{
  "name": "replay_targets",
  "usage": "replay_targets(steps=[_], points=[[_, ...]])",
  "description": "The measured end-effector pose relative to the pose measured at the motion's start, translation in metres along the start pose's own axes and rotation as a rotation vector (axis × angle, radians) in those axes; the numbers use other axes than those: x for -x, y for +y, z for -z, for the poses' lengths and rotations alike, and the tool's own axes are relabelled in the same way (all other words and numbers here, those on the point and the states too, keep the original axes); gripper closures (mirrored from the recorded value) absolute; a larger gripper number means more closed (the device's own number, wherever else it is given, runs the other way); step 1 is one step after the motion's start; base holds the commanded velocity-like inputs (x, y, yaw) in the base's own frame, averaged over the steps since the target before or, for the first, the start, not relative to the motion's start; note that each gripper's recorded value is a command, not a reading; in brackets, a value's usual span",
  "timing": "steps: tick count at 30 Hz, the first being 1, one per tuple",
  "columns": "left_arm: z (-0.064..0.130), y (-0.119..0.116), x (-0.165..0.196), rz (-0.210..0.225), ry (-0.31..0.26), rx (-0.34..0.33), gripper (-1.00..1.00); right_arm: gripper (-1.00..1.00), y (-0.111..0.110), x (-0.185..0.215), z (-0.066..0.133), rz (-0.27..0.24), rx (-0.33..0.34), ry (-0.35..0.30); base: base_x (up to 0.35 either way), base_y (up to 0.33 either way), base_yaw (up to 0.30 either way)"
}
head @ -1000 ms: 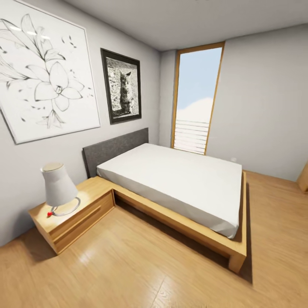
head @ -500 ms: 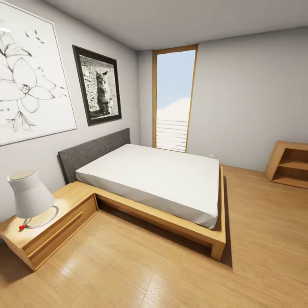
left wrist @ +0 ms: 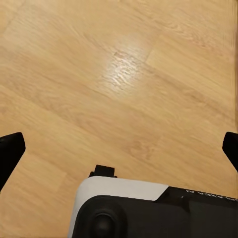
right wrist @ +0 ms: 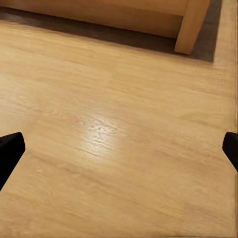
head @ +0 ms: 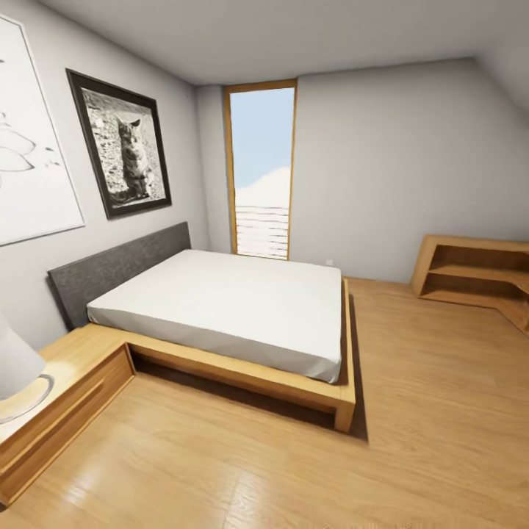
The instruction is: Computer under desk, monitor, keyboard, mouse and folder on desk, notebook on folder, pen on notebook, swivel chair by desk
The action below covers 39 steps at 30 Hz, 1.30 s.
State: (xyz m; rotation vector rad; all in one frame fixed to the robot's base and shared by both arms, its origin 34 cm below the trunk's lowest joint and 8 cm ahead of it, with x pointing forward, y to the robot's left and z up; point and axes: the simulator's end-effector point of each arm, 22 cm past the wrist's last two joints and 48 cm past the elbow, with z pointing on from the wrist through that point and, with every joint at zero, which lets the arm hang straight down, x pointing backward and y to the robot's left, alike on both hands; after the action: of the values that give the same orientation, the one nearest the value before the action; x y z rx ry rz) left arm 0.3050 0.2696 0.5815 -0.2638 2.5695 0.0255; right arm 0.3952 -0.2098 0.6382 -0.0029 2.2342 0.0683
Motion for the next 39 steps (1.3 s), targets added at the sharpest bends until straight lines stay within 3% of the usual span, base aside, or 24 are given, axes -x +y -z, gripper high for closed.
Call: replay_targets(steps=[19, 39], points=[[0.0001, 0.0004, 0.0008, 0.003, -0.004, 0.001, -1.0, -1.0, 0.0003, 0.0003, 0.0001, 0.0, 0.0, -0.001, 0.059, 0.244, -0.3], [-0.0001, 0.0014, 0.0017, 0.002, -0.006, 0.003, -1.0, -1.0, -0.0014, 0.0003, 0.0, 0.002, -0.001, -0.002, 0.016, 0.024, -0.3]])
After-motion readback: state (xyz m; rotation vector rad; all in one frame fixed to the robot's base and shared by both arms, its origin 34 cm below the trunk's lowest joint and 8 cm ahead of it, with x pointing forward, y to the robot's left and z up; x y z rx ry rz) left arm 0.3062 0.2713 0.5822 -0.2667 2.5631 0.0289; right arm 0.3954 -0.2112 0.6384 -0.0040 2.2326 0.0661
